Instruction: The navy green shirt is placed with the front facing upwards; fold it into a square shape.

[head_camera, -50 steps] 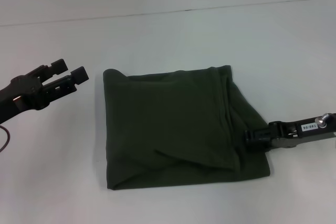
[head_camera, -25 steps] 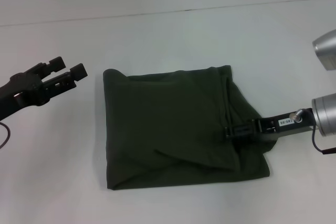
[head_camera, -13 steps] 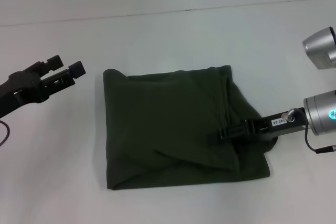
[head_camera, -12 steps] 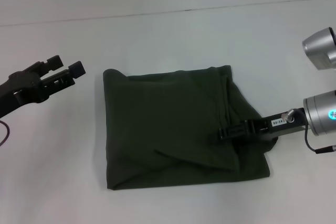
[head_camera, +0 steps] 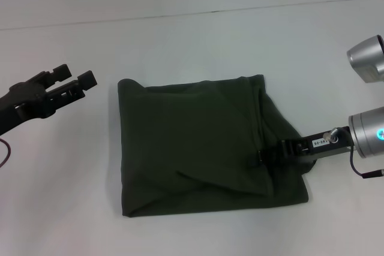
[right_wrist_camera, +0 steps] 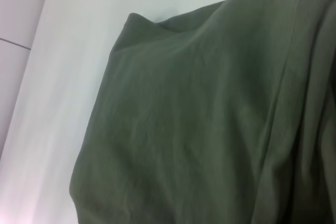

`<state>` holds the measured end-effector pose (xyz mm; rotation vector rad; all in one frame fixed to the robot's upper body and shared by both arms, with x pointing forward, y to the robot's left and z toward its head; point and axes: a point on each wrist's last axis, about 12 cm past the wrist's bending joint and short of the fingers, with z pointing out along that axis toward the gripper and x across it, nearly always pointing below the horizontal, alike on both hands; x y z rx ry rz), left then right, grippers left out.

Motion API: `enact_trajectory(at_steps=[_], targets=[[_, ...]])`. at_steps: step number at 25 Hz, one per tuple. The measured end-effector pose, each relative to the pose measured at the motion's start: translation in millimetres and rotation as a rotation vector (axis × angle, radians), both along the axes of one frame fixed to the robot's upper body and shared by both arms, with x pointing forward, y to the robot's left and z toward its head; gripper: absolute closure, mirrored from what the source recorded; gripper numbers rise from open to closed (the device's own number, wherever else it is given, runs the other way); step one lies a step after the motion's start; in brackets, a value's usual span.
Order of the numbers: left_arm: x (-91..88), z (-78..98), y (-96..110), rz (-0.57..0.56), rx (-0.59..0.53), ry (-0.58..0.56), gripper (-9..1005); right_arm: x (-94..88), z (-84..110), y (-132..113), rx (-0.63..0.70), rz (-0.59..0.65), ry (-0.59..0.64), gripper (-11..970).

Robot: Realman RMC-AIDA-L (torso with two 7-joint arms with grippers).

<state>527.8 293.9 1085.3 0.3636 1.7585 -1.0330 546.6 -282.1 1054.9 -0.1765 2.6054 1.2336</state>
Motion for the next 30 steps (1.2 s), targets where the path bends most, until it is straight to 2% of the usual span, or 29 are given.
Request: enact_trajectory(at_steps=[2,8,13,18,23,30], targets=[[0.0,-0.1,0.0,0.0,0.0,0.0,79,-0.1,0.0,0.2,0.0,0.004,-0.005,538],[0.0,-0.6,-0.5,0.0,-0.002,0.003,79,-0.7,-0.9,3.1,0.006,0.016,-0.022,773],[0.3,-1.2,-0.9,0.002,-0.003,0.005,79,-1.2,-1.2,4.3,0.009,0.021,-0.026,924],[1.8,-2.1,-2.6,0.004,-0.006,0.01,79,-3.9,5.2,3.5,0.072,0.035,-0.065,924],[1.8,-2.1,-2.5,0.005,-0.006,0.01,79,-5.9,13.4,-7.5,0.132,0.011,-0.121,924],[2.8,-1.6,-2.8,0.008,-0.01,0.01,79,-1.1,29.9,-13.8,0.169,0.011,-0.184,925]])
